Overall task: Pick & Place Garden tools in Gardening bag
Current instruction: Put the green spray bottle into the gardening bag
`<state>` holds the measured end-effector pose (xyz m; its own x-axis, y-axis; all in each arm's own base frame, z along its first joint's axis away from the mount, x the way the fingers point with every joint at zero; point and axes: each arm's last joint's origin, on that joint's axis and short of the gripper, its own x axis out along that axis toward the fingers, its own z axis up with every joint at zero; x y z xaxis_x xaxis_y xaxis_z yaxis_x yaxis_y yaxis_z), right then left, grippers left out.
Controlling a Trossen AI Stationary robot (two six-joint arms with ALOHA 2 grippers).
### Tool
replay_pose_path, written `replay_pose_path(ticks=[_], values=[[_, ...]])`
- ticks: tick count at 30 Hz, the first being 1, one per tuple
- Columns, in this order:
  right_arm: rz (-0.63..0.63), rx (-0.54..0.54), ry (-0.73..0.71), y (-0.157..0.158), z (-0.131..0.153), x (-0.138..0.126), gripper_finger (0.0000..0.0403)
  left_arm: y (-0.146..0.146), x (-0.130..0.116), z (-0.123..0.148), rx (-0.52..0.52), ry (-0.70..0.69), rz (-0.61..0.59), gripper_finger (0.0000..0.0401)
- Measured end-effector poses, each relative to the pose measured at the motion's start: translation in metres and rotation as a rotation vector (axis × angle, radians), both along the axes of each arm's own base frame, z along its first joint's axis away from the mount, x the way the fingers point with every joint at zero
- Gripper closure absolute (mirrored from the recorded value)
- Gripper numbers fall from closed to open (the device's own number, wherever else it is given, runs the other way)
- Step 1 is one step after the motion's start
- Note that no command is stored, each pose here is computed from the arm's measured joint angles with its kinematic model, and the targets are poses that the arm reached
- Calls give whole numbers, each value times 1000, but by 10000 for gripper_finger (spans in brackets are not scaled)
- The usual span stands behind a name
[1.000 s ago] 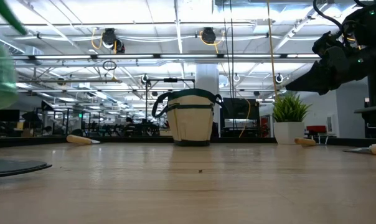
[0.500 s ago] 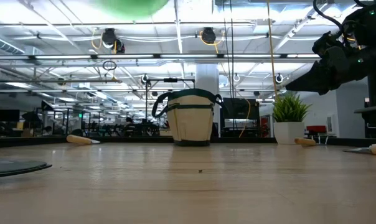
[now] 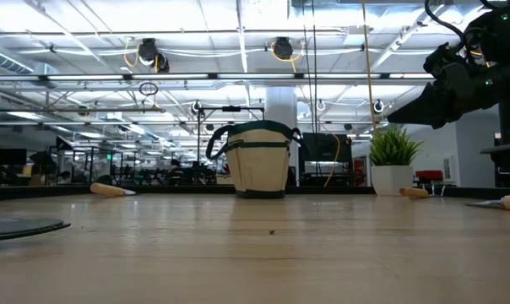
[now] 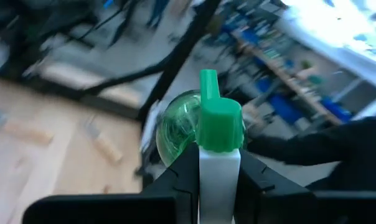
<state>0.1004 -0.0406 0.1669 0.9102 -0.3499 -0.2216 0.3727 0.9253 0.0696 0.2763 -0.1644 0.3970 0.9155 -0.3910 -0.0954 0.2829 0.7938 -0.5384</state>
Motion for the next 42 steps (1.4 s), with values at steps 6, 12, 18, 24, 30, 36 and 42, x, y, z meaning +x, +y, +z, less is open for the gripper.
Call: replay_pose_path(ticks=[6,12,18,24,30,36,42], values=[[0,0,0,0,0,0,403,-2,-1,19,29,-229,-66,348],[0,0,0,0,0,0,403,-3,-4,31,71,-405,-141,348],[0,-2,0,0,0,0,403,-4,-9,42,125,-583,-231,348],[1,-3,1,0,0,0,403,-5,-13,49,164,-721,-282,348],[1,-3,1,0,0,0,403,-5,-13,49,170,-722,-282,348],[1,-3,1,0,0,0,403,-3,-10,47,113,-630,-184,348],[1,-3,1,0,0,0,403,2,-7,47,-32,-521,-6,348]])
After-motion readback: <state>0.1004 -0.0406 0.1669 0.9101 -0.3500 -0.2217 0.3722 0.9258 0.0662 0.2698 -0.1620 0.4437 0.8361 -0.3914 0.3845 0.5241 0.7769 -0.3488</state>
